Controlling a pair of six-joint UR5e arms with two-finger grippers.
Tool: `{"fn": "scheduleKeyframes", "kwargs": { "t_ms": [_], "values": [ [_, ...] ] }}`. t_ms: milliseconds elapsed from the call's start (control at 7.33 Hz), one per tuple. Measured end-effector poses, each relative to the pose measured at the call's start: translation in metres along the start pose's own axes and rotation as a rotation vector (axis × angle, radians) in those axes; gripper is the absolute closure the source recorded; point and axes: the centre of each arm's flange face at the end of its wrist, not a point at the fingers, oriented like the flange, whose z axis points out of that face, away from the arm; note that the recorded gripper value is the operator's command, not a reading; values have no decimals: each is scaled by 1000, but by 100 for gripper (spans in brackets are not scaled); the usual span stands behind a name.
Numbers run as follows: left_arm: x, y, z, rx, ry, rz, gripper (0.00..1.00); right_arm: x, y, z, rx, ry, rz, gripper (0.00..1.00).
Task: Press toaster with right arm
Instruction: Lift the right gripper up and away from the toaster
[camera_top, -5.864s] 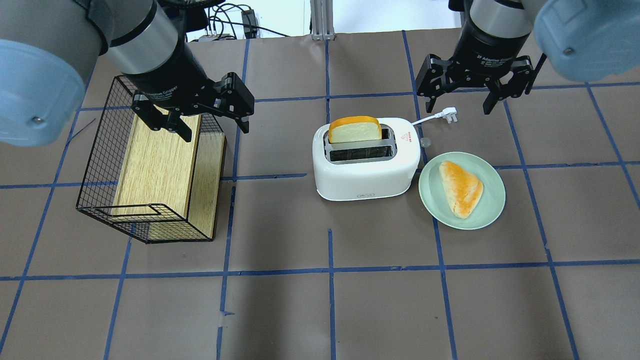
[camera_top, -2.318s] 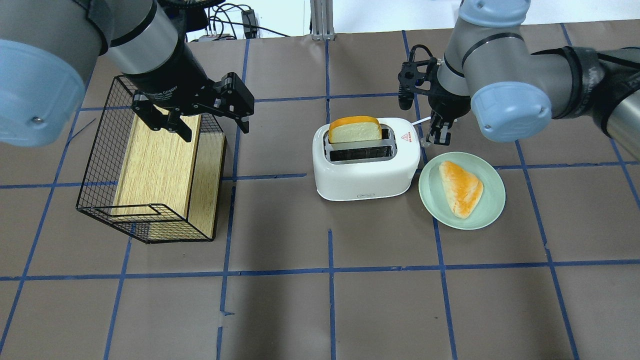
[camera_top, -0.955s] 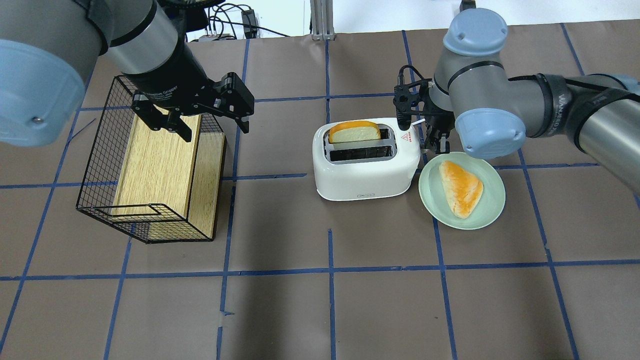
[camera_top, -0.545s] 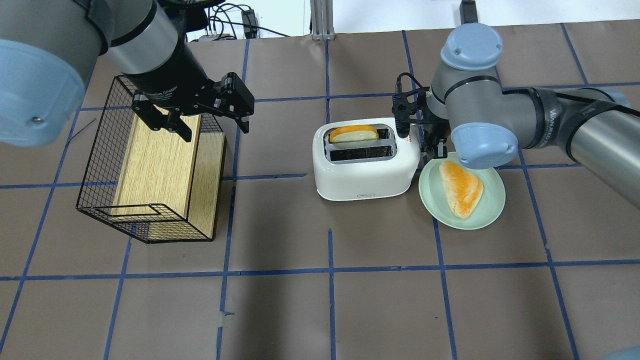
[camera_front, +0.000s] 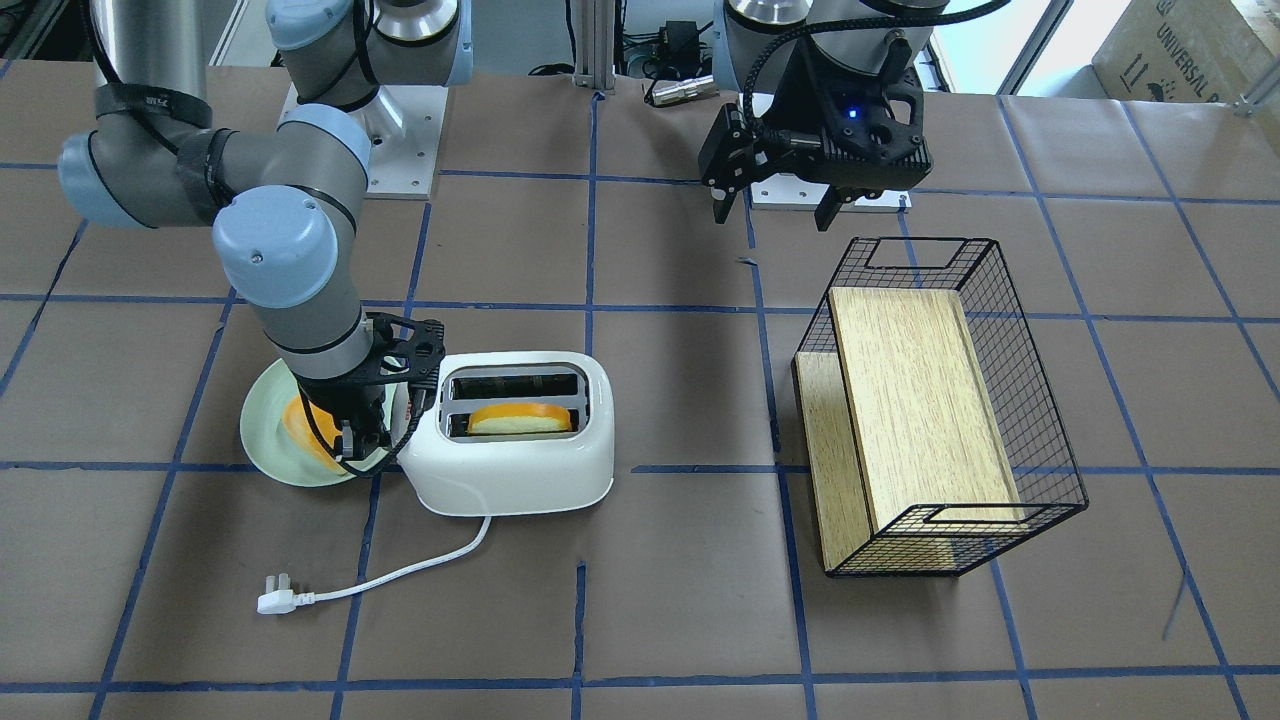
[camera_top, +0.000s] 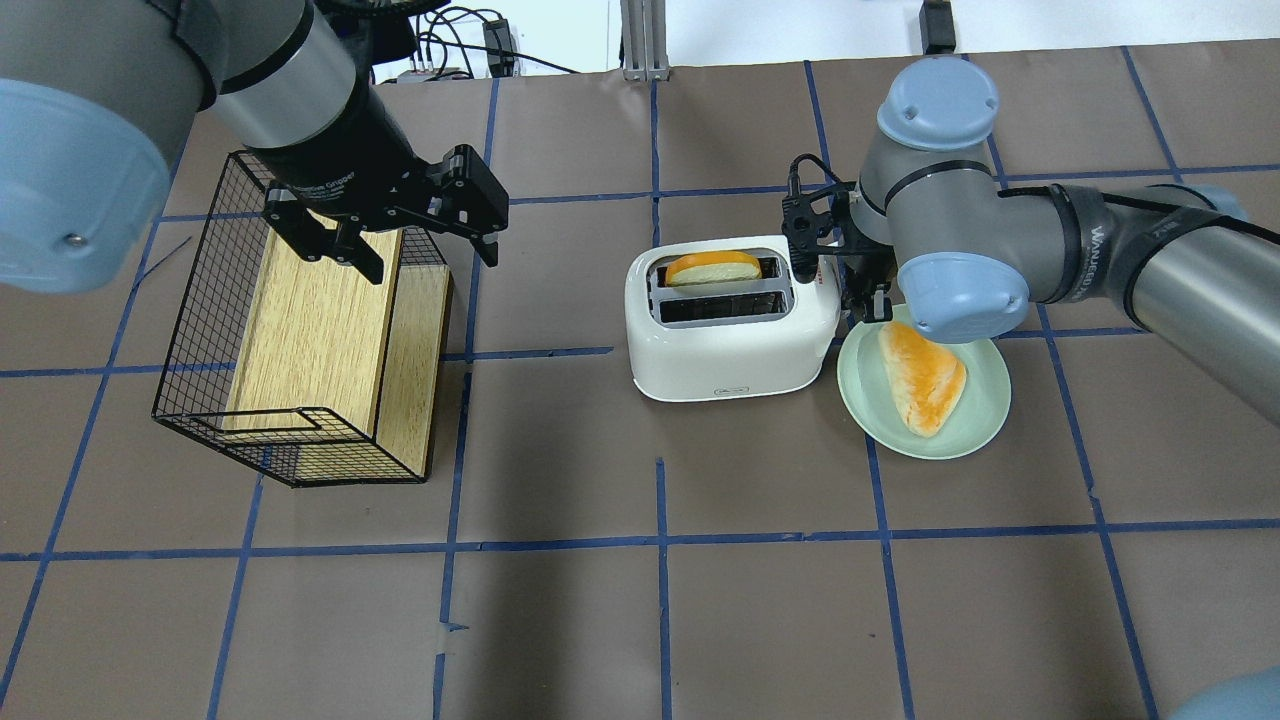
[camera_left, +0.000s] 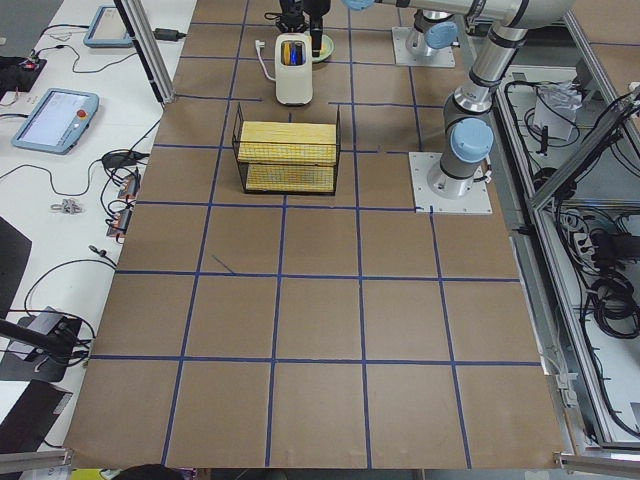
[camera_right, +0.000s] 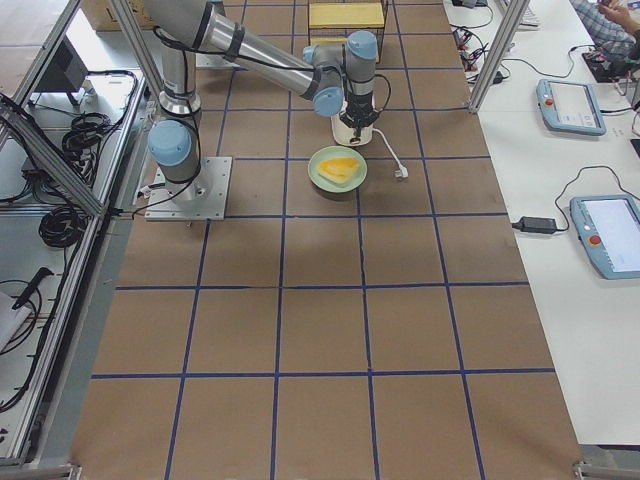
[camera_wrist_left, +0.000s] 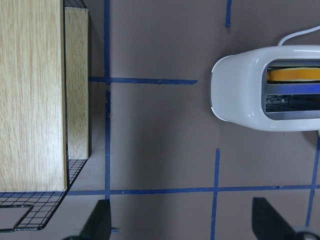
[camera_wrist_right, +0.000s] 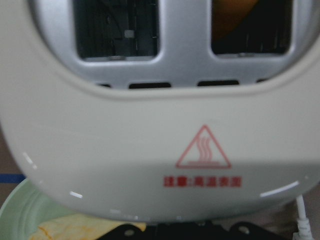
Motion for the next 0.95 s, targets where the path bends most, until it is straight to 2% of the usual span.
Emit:
{"fn": "scheduleKeyframes", "kwargs": {
  "t_ms": [545,955],
  "values": [
    [0,0,0,0,0,0,0,3,1,-10,2,20,11,96],
    [0,0,0,0,0,0,0,1,1,-59,4,57,23,96]
  ]
}}
